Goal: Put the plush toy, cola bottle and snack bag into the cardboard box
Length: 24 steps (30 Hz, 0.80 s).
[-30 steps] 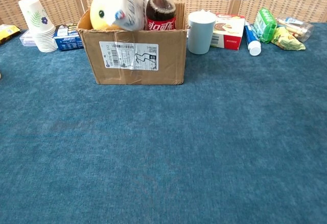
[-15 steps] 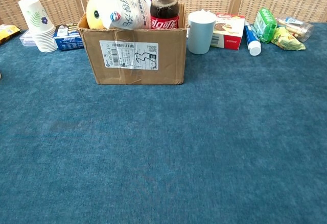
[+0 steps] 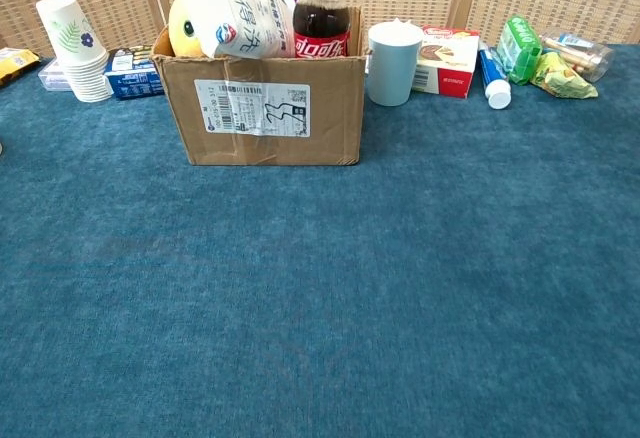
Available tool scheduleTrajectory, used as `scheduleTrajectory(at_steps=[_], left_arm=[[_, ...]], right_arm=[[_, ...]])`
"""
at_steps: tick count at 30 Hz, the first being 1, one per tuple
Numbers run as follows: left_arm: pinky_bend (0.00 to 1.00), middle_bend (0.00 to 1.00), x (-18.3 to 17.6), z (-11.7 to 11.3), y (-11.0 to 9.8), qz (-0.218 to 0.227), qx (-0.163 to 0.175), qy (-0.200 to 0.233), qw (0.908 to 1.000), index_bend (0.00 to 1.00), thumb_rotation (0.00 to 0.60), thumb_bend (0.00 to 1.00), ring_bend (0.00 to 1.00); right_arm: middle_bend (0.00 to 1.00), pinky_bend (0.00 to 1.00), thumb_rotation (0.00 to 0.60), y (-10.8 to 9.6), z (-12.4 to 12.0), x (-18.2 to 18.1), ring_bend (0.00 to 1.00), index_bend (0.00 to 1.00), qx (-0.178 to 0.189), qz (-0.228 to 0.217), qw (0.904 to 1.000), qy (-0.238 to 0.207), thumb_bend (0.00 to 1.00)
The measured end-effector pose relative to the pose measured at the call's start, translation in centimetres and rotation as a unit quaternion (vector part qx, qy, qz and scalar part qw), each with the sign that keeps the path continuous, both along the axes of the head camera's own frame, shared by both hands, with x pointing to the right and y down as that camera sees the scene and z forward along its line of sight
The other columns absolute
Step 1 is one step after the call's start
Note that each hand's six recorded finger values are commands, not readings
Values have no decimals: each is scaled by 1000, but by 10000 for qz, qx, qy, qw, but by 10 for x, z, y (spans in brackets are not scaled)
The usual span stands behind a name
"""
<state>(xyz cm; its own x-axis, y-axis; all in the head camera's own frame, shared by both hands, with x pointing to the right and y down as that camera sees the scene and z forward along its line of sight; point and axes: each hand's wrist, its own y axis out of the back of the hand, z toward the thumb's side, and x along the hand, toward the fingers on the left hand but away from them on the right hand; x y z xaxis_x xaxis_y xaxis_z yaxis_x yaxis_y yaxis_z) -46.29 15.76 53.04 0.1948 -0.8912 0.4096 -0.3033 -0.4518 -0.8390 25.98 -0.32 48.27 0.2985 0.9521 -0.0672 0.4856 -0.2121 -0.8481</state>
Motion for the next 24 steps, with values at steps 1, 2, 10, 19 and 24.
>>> scheduleTrajectory(at_steps=[1,2,10,19,24], left_arm=[[113,0,0,-1,1,6,21,-25,10000,0,600,420,0],[113,0,0,-2,1,14,50,-62,10000,0,600,420,0],[111,0,-1,-6,7,-16,219,-332,9992,0,600,419,0],[108,0,-7,-8,28,-269,289,-545,9977,0,600,420,0],[107,0,-16,-6,38,-418,228,-609,9970,0,600,420,0]], right_arm=[[0,163,550,7,2,8,0,94,13,10,9999,130,141],[0,153,559,13,5,15,0,94,24,26,9997,261,140],[0,122,600,61,21,65,0,95,-4,261,9899,1396,126],[0,62,600,130,39,126,0,95,-281,836,9678,2357,100],[0,34,600,162,49,156,0,81,-409,1259,9550,2655,71]])
